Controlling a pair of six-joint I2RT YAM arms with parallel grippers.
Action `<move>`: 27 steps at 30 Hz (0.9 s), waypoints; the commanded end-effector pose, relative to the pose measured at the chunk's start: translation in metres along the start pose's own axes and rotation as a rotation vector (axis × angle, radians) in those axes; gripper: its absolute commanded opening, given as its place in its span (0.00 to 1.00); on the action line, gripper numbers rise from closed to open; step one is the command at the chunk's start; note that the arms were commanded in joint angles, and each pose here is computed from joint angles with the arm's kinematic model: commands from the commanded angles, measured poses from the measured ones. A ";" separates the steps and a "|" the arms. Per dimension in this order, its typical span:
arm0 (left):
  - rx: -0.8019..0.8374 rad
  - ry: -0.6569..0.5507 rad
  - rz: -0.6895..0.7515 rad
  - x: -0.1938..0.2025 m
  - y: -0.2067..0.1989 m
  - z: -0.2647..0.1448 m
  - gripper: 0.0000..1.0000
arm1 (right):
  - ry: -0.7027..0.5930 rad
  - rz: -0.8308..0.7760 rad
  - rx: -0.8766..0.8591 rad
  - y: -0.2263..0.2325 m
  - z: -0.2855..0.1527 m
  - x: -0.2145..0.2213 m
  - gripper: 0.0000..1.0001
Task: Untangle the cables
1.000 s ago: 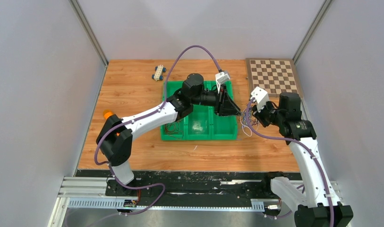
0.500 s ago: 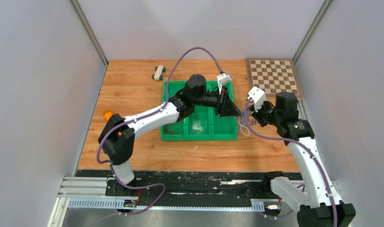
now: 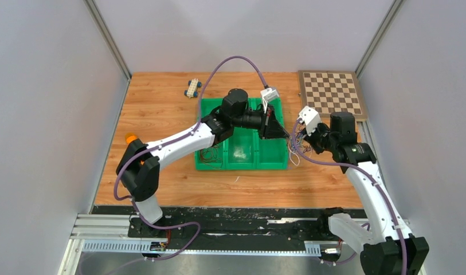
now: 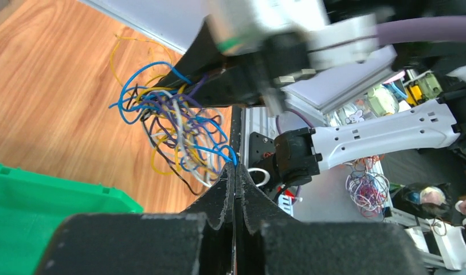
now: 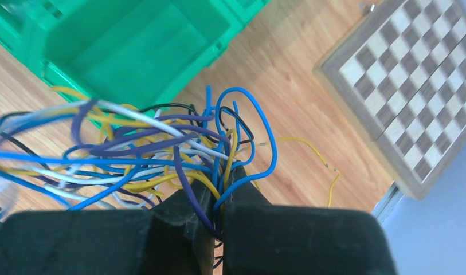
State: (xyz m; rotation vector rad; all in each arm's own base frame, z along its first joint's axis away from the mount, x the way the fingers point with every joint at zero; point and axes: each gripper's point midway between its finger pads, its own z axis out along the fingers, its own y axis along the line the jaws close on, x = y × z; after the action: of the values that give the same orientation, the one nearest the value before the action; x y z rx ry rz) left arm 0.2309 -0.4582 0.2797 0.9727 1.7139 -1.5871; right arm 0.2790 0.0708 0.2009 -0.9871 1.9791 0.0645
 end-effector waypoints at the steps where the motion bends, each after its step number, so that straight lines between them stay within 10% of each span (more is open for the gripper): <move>1: 0.030 -0.096 0.159 -0.051 -0.041 -0.039 0.00 | 0.091 0.026 0.073 -0.023 0.012 0.033 0.00; 27: -0.098 -0.452 0.592 -0.225 -0.141 -0.220 0.00 | 0.335 0.312 0.036 -0.082 0.044 0.177 0.05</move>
State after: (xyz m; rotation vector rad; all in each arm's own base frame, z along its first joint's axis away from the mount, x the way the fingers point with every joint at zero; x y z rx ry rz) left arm 0.2725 -0.2943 0.4994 0.8698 1.2414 -1.2950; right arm 0.3028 -0.0628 0.0735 -0.6605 2.4425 0.0791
